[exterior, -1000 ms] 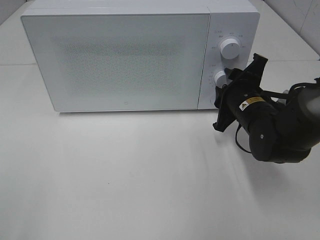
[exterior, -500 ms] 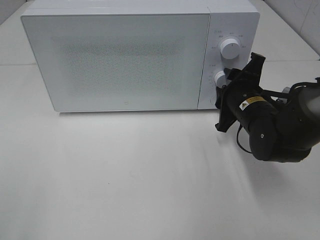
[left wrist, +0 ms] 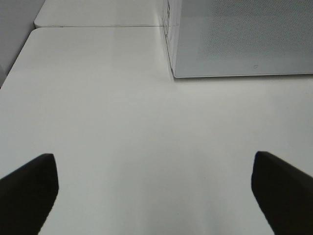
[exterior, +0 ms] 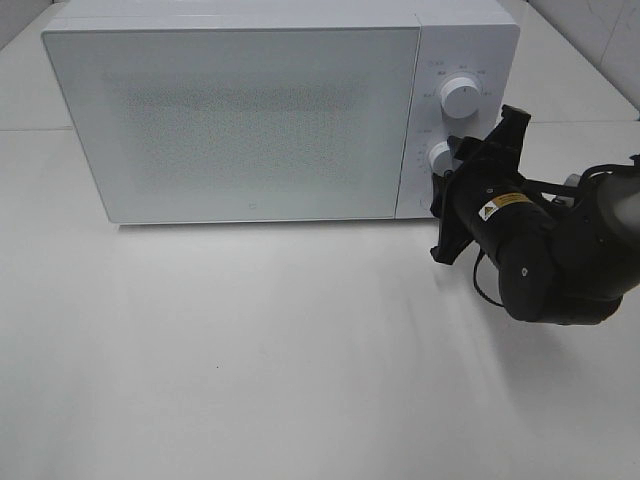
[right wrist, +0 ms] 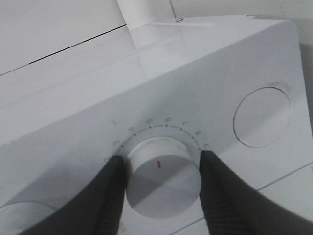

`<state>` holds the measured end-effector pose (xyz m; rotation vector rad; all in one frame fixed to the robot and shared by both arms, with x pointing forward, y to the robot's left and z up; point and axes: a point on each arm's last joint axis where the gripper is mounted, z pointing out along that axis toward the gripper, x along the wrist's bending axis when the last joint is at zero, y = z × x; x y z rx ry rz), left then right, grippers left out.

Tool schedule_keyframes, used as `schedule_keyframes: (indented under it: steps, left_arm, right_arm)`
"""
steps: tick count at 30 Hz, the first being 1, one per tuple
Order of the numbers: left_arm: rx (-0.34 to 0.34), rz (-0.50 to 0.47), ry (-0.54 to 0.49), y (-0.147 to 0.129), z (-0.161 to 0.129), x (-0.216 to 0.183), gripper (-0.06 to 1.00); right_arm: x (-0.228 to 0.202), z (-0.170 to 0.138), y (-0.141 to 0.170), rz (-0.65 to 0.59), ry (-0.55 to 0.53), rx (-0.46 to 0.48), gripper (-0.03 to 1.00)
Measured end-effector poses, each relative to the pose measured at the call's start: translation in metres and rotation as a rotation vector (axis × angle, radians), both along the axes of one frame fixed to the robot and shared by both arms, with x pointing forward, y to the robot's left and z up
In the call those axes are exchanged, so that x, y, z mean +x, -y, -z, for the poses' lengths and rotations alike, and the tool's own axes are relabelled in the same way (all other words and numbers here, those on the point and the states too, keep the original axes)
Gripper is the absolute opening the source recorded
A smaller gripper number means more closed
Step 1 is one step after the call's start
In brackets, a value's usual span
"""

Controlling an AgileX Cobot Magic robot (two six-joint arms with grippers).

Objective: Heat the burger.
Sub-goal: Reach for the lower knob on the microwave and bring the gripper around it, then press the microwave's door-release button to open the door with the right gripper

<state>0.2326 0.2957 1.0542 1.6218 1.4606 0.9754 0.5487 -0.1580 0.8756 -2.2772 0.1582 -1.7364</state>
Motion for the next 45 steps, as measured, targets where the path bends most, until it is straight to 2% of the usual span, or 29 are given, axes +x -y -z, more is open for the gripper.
schedule_keyframes:
  steps: [10, 16, 19, 21, 23, 28, 38, 45]
  left_arm:
    - [0.0, 0.0, 0.0, 0.0, 0.0, 0.0, 1.0]
    - [0.0, 0.0, 0.0, 0.0, 0.0, 0.0, 1.0]
    - [0.0, 0.0, 0.0, 0.0, 0.0, 0.0, 1.0]
    - [0.0, 0.0, 0.0, 0.0, 0.0, 0.0, 1.0]
    - [0.0, 0.0, 0.0, 0.0, 0.0, 0.0, 1.0]
    - [0.0, 0.0, 0.0, 0.0, 0.0, 0.0, 1.0]
    - [0.0, 0.0, 0.0, 0.0, 0.0, 0.0, 1.0]
    - [0.0, 0.0, 0.0, 0.0, 0.0, 0.0, 1.0]
  right_arm:
    - [0.0, -0.001, 0.0, 0.0, 0.007, -0.001, 0.43]
    - [0.0, -0.001, -0.001, -0.009, 0.013, -0.003, 0.47]
    - [-0.001, -0.002, -0.006, -0.059, 0.021, -0.013, 0.54]
    - [-0.001, -0.002, -0.007, -0.062, 0.02, -0.008, 0.56]
    - [-0.002, -0.002, -0.009, -0.068, 0.017, 0.012, 0.63]
    - [-0.003, -0.002, -0.011, -0.081, 0.015, 0.022, 0.73]
    - [-0.004, -0.001, -0.011, -0.082, 0.014, 0.032, 0.74]
    - [-0.011, -0.007, 0.001, -0.043, 0.021, 0.038, 0.75]
